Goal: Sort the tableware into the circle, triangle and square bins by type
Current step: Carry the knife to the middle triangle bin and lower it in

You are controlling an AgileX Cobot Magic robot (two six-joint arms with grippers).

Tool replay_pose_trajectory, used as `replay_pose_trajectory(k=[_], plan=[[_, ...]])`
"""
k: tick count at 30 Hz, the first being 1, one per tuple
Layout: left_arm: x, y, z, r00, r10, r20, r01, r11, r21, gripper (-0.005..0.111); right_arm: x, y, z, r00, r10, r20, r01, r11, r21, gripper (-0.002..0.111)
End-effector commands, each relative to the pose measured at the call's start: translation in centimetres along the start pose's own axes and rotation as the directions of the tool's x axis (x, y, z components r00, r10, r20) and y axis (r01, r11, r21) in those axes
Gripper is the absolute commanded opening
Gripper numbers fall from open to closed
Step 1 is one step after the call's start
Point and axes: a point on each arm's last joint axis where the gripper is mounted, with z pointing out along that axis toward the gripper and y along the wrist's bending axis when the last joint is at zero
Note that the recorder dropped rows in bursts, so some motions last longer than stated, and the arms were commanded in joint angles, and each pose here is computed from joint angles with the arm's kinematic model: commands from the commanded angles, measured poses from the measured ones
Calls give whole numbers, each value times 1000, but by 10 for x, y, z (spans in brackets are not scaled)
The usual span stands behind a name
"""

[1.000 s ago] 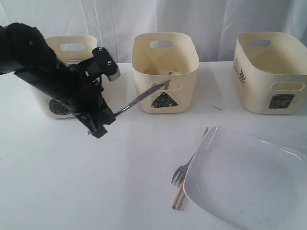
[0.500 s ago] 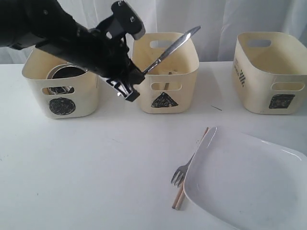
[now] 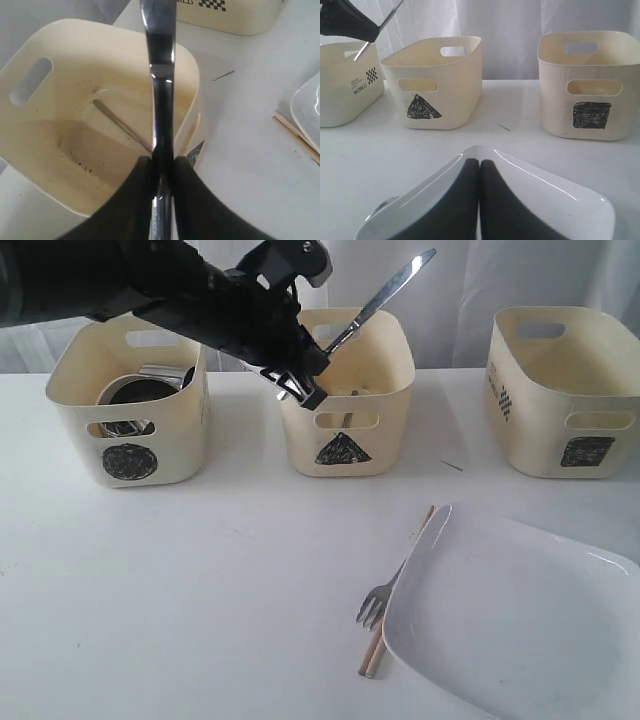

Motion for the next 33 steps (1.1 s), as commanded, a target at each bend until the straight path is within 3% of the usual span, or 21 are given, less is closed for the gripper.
replay_pose_trajectory(k=[1,33], plan=[[-7,2,12,1000,-13,22,13,1000,1,0,1,0,0,1000,-7,5,7,1000,3,0],[-25,11,39,993,-25,112,31,998,-50,0,1,0,0,1000,-7,5,7,1000,3,0]])
